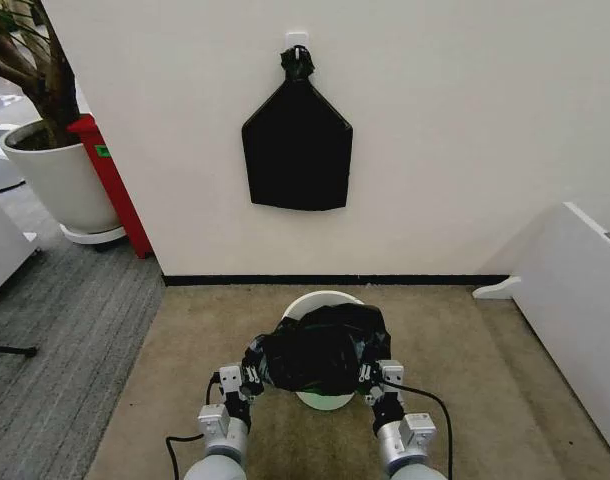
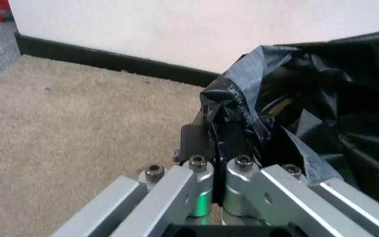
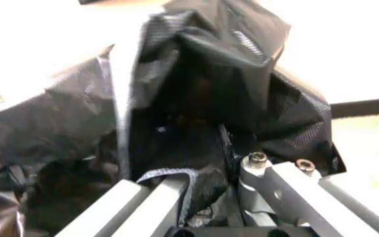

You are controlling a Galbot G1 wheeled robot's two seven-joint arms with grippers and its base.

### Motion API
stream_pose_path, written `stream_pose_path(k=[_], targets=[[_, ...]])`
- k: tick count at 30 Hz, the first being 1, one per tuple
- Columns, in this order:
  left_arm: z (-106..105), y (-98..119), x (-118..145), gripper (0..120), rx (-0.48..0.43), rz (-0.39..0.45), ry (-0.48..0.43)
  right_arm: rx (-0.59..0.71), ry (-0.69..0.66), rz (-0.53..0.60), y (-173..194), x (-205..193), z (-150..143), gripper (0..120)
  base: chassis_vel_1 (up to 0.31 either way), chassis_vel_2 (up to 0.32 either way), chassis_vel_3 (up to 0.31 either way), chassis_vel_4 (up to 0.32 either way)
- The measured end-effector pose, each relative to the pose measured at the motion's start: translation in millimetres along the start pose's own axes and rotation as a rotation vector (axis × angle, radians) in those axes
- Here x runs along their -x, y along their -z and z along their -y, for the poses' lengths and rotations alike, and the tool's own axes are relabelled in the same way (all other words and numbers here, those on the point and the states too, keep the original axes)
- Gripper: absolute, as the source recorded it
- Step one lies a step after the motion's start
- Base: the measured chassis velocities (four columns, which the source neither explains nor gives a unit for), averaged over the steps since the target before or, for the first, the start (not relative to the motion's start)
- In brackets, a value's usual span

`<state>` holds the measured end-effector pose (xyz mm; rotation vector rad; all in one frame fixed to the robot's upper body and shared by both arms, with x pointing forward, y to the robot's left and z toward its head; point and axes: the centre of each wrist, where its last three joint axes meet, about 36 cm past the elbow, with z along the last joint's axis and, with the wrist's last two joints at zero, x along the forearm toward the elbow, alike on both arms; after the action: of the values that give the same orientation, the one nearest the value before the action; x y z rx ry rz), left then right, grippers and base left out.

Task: Place the garbage bag over the trash bin.

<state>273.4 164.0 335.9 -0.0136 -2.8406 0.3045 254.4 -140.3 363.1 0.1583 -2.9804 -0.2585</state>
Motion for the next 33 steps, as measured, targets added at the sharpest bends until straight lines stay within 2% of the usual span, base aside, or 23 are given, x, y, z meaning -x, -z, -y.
stream_pose_path(k=[6,10,16,27,33], targets=[[-1,1,0,0,0.003,0.017,-0.006,0.002,-0.049,0.034,7,3,10,0,0.0,0.0,0.0,0.0],[-2,3,3,0,0.009,0.036,-0.011,0.002,-0.085,0.015,-3,2,20,0,0.0,0.0,0.0,0.0],[-4,3,3,0,0.017,0.039,-0.014,0.002,-0.092,-0.023,-21,-4,21,0,0.0,0.0,0.0,0.0],[-8,12,-7,0,0.017,-0.014,-0.021,-0.002,-0.075,-0.049,-30,-3,16,0,0.0,0.0,0.0,0.0],[-16,23,-2,0,0.02,-0.046,-0.045,-0.017,-0.082,-0.057,-27,3,27,0,0.0,0.0,0.0,0.0]])
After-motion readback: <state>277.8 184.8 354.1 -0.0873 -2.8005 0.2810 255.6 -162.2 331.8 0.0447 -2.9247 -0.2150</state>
